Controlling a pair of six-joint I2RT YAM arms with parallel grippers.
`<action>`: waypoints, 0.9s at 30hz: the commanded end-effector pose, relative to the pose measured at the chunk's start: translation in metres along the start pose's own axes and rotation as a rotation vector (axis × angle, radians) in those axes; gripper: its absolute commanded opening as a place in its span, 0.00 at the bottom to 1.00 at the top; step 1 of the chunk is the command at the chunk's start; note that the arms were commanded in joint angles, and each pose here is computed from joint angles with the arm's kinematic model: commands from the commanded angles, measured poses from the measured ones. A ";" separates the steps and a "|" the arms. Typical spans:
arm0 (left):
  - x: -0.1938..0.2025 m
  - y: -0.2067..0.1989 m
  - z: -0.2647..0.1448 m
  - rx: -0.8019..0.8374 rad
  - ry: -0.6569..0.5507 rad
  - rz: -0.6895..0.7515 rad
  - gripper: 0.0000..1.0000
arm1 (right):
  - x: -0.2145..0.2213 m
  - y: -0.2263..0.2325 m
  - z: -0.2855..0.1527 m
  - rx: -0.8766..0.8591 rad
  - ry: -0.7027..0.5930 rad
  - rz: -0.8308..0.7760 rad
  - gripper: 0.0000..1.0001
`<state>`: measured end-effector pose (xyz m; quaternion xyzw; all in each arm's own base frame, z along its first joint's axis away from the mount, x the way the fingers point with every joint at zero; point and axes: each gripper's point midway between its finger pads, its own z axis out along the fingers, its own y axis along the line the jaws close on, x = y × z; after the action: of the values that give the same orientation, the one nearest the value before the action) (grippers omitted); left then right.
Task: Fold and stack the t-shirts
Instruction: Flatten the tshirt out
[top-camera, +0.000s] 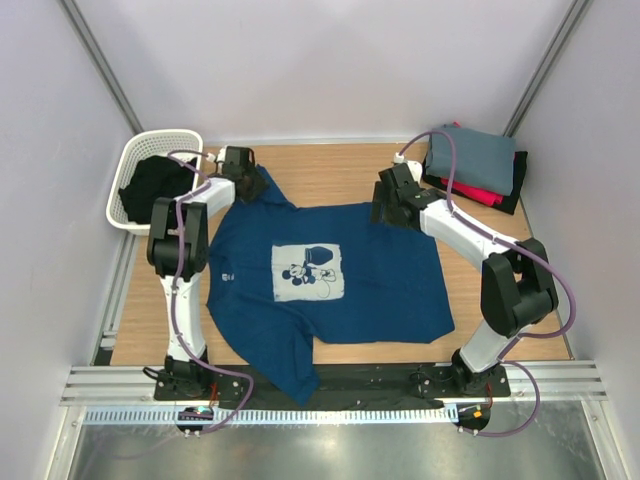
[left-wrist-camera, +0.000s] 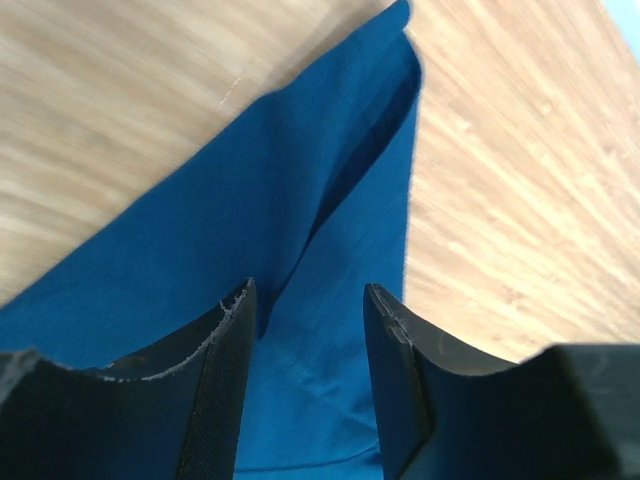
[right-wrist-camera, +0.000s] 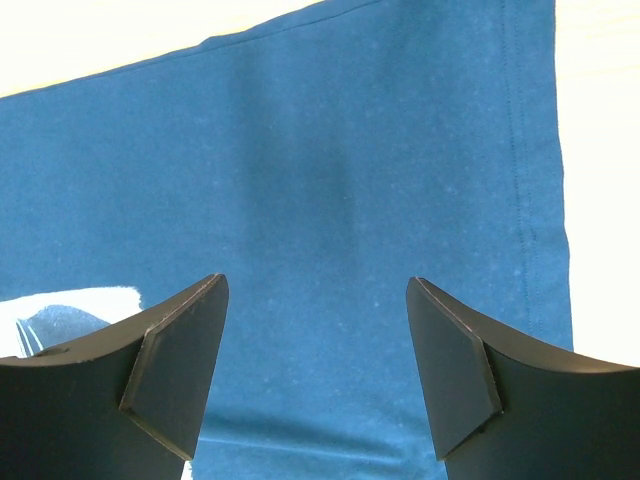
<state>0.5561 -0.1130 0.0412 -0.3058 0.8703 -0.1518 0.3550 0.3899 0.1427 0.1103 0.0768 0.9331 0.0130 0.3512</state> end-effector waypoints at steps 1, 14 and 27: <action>-0.018 -0.012 -0.026 0.039 -0.045 0.013 0.49 | -0.015 -0.003 -0.005 -0.006 -0.040 0.020 0.78; -0.005 -0.008 -0.018 0.041 -0.004 0.017 0.42 | -0.007 -0.006 -0.005 -0.012 -0.017 0.028 0.78; -0.001 -0.009 -0.008 0.034 0.029 0.000 0.33 | -0.010 -0.013 -0.005 0.005 -0.010 0.039 0.76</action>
<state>0.5463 -0.1167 0.0459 -0.2992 0.8750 -0.1616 0.3447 0.3866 0.1303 0.1015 0.0881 0.9385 0.0130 0.3337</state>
